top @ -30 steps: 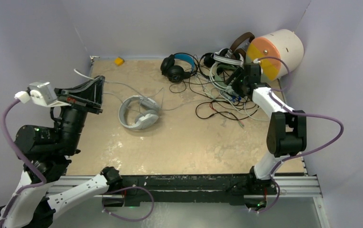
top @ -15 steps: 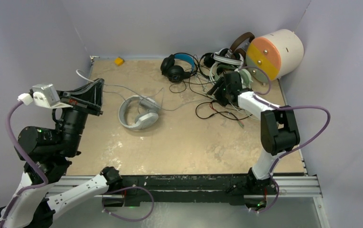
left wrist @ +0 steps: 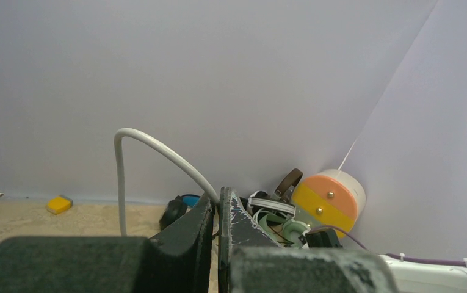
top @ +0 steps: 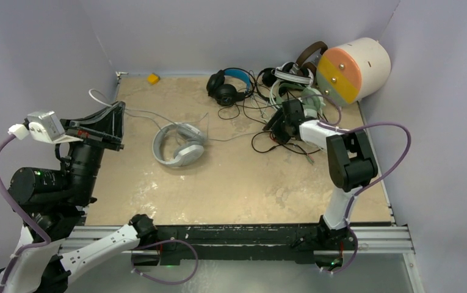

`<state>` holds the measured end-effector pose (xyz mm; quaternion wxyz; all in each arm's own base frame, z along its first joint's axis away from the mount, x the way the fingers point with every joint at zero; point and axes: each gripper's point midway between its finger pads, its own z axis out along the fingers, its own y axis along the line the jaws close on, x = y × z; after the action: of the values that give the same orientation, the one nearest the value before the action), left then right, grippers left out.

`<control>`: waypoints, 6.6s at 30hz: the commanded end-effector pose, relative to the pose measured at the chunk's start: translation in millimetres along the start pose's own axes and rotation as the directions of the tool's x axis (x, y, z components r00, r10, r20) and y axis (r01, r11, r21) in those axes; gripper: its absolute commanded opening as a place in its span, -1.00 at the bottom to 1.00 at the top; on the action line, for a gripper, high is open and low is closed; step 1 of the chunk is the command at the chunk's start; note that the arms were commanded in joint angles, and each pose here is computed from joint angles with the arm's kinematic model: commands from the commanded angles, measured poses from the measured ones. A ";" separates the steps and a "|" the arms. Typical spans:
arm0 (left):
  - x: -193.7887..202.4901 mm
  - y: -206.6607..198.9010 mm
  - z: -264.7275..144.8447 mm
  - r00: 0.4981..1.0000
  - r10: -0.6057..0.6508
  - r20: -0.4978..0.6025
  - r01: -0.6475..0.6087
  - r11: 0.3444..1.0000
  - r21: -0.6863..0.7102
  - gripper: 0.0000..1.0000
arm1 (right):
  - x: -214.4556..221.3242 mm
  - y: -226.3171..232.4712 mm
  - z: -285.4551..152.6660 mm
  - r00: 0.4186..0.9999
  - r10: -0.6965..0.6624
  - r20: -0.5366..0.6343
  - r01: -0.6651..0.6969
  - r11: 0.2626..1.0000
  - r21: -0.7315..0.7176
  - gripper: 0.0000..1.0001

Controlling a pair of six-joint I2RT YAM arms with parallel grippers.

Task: Wrap the headphones
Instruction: Untie the headphones cable at the center of the board.

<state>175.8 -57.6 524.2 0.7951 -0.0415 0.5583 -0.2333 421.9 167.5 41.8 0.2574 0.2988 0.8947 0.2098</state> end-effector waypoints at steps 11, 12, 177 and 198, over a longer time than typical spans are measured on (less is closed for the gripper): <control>-27.3 6.3 -9.9 0.998 -0.016 0.056 0.016 1.000 -0.003 -1.00 | -19.7 31.8 9.8 0.999 0.026 0.039 -0.024 0.999 -0.040 0.15; -27.9 6.5 -9.8 0.998 -0.016 0.057 0.017 1.000 -0.005 -1.00 | -20.6 32.9 10.1 0.999 0.029 0.041 -0.027 0.999 -0.044 0.15; 187.9 -24.5 22.5 0.926 0.126 -0.356 -0.098 0.991 0.094 -1.00 | 50.1 -85.4 -7.5 0.897 -0.278 -0.344 0.316 0.947 0.057 -1.00; 331.5 -79.4 2.3 0.744 0.039 -0.666 0.159 0.959 0.234 -1.00 | -9.6 2.2 -123.6 0.864 -0.498 0.069 0.502 0.846 -0.182 -1.00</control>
<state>244.3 -251.2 263.7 0.5428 0.1327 0.7760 -0.2926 355.7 91.7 83.1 0.2841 0.1492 0.9333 0.1609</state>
